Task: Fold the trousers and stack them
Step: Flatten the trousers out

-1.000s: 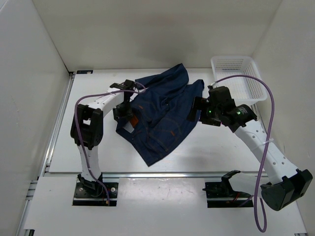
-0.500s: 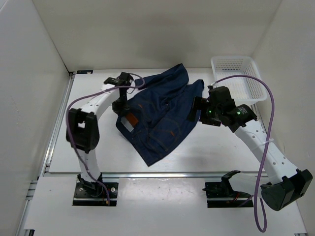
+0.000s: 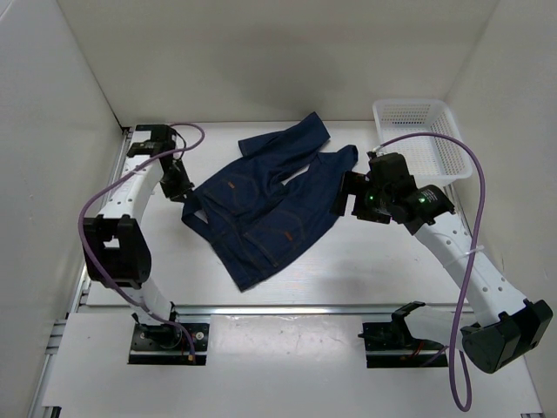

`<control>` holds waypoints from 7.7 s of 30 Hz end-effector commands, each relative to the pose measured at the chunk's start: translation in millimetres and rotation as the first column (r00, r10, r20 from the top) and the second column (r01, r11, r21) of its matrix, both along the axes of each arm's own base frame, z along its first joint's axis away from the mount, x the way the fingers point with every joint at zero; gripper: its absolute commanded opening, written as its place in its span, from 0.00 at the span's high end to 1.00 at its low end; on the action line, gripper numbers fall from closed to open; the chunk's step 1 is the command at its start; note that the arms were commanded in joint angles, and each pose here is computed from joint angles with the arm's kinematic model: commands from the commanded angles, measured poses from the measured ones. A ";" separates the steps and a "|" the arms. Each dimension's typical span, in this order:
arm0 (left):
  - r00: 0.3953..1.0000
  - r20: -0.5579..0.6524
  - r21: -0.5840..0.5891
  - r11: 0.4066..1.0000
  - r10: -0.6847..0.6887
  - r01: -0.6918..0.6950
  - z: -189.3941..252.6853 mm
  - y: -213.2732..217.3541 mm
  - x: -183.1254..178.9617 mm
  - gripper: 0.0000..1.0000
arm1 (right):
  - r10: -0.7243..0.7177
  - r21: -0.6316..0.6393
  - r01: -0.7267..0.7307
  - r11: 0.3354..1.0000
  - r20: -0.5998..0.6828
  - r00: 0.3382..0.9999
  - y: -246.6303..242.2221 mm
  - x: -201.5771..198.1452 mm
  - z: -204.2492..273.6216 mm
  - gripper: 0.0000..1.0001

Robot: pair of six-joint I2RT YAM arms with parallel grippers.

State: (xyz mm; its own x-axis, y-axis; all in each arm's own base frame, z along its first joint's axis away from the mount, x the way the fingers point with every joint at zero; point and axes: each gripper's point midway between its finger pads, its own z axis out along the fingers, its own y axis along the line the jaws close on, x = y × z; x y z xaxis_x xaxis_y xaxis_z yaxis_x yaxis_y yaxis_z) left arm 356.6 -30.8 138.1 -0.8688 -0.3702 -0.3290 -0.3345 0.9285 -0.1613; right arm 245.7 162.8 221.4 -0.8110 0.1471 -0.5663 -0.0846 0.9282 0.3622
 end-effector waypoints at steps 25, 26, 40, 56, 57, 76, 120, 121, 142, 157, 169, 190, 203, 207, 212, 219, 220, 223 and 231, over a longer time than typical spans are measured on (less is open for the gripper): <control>0.999 -0.053 0.022 1.000 -0.011 0.013 -59.6 -47.5 -2.6 0.90 | 0.058 0.052 -0.058 0.997 0.003 0.998 12.4 -4.4 3.2 0.00; 0.999 -0.046 0.049 0.999 -0.003 0.006 -51.0 -46.1 -4.9 0.90 | 0.058 0.049 -0.058 0.997 -0.005 0.998 11.5 -6.1 1.9 0.00; 0.982 -0.067 0.375 0.916 0.176 -0.138 4.8 -34.7 -53.1 0.00 | 0.058 0.028 -0.057 0.998 -0.015 0.998 9.8 -4.6 -6.8 0.00; 0.987 -0.033 0.134 0.979 0.160 -0.155 -30.9 -6.2 -31.3 0.28 | 0.084 0.019 -0.084 0.996 -0.007 0.996 8.6 -8.0 -5.4 0.00; 0.987 -0.032 0.126 0.980 0.161 -0.155 -33.5 -4.1 -24.3 0.28 | 0.095 0.019 -0.094 0.995 -0.007 0.995 11.1 -9.8 -5.4 0.01; 0.942 -0.239 -0.022 0.969 0.235 -0.247 -124.7 41.8 38.7 0.24 | 0.101 -0.041 -0.102 0.994 -0.032 0.994 5.3 -52.5 -20.9 0.01; 0.930 0.224 -0.206 0.919 -0.290 0.336 94.5 -187.3 -27.5 0.45 | -0.095 0.029 0.096 0.995 -0.038 0.995 -39.3 -78.0 -25.5 0.74; 0.944 0.168 -0.199 0.928 -0.284 0.315 71.0 -179.7 -32.2 0.29 | -0.067 0.047 0.070 0.996 -0.067 0.996 -33.4 -82.3 -33.4 0.66; 0.968 -0.084 -0.156 0.963 -0.235 0.220 -73.9 -185.2 65.7 0.06 | 0.145 -0.312 -0.266 0.912 -0.362 0.921 53.7 -155.5 -157.3 0.01; 0.998 0.028 -0.171 0.984 -0.052 0.056 -7.0 -99.9 111.9 0.90 | -0.052 -0.472 -0.135 0.871 -0.361 0.931 13.1 -113.3 -213.5 1.00; 0.983 0.181 -0.128 0.992 0.032 -0.008 71.1 -32.2 92.5 0.90 | -0.084 -0.462 0.008 0.887 -0.144 0.986 -31.7 2.8 -133.7 1.00; 0.972 -0.104 -0.100 0.975 -0.210 0.200 -76.6 -185.1 91.7 0.18 | -0.137 -0.034 0.133 0.991 -0.204 0.969 -29.2 -72.2 -78.3 0.06; 0.999 0.034 0.010 0.999 -0.037 0.036 -8.5 -93.0 121.6 0.90 | -0.147 -0.038 0.142 0.989 -0.215 0.966 -38.0 -87.0 -76.8 0.05; 0.993 0.109 0.029 0.998 0.047 -0.051 31.6 -44.0 105.7 0.90 | -0.121 -0.039 0.115 0.993 -0.254 0.960 -34.3 -91.7 -83.6 0.05; 0.982 0.173 -0.015 0.997 -0.071 0.075 48.8 -74.9 99.6 0.90 | -0.089 -0.031 0.084 0.996 -0.301 0.949 -28.7 -97.3 -101.8 0.05; 0.983 0.027 -0.019 0.983 -0.184 0.184 -8.5 -146.9 108.3 0.12 | -0.071 -0.036 0.063 0.997 -0.374 0.924 -14.8 -96.5 -120.8 0.00; 0.981 -0.009 -0.014 0.981 -0.193 0.193 -27.6 -151.9 108.6 0.06 | -0.077 -0.052 0.061 0.997 -0.389 0.918 -14.7 -99.8 -126.2 0.00; 0.977 -0.060 -0.025 0.979 -0.203 0.201 -55.4 -168.2 106.5 0.00 | -0.094 -0.090 0.060 0.994 -0.446 0.890 -16.5 -110.9 -143.2 0.00; 0.977 -0.099 -0.015 0.982 -0.190 0.190 -90.8 -173.7 110.2 0.12 | -0.229 -0.135 0.186 0.973 -0.494 0.839 -15.5 -105.5 -174.8 0.05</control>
State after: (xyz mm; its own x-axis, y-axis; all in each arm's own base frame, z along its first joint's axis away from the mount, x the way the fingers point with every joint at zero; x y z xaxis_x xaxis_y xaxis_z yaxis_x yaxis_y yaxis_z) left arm 455.0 -204.8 27.0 -0.9675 -0.1755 -0.1820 -0.1573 0.9814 -0.1102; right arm 125.6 136.2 47.0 -0.9649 0.2504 -0.0795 0.2321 0.9542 0.1888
